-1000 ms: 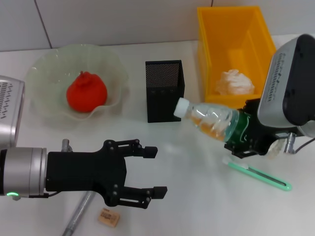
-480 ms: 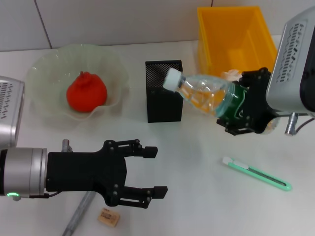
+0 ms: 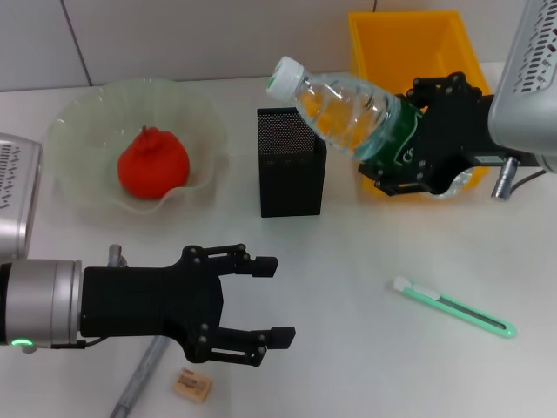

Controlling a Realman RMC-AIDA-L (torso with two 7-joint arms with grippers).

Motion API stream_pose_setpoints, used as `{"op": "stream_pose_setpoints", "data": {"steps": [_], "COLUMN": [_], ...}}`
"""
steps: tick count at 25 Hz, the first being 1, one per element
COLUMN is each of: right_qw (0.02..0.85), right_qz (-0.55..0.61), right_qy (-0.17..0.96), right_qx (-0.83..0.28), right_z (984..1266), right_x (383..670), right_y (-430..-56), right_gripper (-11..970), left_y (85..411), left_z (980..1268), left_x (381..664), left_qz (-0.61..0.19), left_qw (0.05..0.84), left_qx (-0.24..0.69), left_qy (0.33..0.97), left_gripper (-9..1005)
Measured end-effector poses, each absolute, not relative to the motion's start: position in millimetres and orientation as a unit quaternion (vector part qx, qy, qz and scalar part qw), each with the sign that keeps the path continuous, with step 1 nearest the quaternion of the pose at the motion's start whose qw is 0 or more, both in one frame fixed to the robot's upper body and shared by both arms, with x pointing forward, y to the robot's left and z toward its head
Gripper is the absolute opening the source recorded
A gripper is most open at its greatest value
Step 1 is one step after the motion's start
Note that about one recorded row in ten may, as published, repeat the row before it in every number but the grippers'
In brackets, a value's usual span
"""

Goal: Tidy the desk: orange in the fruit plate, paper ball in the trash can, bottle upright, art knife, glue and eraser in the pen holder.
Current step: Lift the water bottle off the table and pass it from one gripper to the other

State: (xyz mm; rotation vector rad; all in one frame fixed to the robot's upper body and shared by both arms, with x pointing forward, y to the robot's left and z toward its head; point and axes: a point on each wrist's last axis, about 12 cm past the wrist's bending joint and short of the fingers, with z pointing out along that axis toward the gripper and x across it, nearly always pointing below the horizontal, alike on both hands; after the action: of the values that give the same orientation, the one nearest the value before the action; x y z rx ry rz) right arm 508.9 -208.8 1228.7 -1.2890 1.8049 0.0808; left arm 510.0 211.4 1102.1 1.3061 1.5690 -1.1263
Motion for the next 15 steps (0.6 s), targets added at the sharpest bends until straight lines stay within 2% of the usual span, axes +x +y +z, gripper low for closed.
{"op": "stream_pose_setpoints", "data": {"steps": [9,15], "right_qw": [0.5,0.532], "right_qz": [0.09,0.139], "right_qy": [0.709,0.67], "right_qx": [-0.489,-0.499], "right_z": [1218,1200], "right_x": [523,518], "right_y": [-219,-227], "right_gripper": [761,761], "left_y": [210,210], "left_z": [1103,1104], "left_x": [512,514], "left_qz": [-0.441,-0.442], "left_qw": [0.398,0.406], "left_qx": [0.514,0.508], "left_qy": [0.619,0.618], "left_gripper": [844,844]}}
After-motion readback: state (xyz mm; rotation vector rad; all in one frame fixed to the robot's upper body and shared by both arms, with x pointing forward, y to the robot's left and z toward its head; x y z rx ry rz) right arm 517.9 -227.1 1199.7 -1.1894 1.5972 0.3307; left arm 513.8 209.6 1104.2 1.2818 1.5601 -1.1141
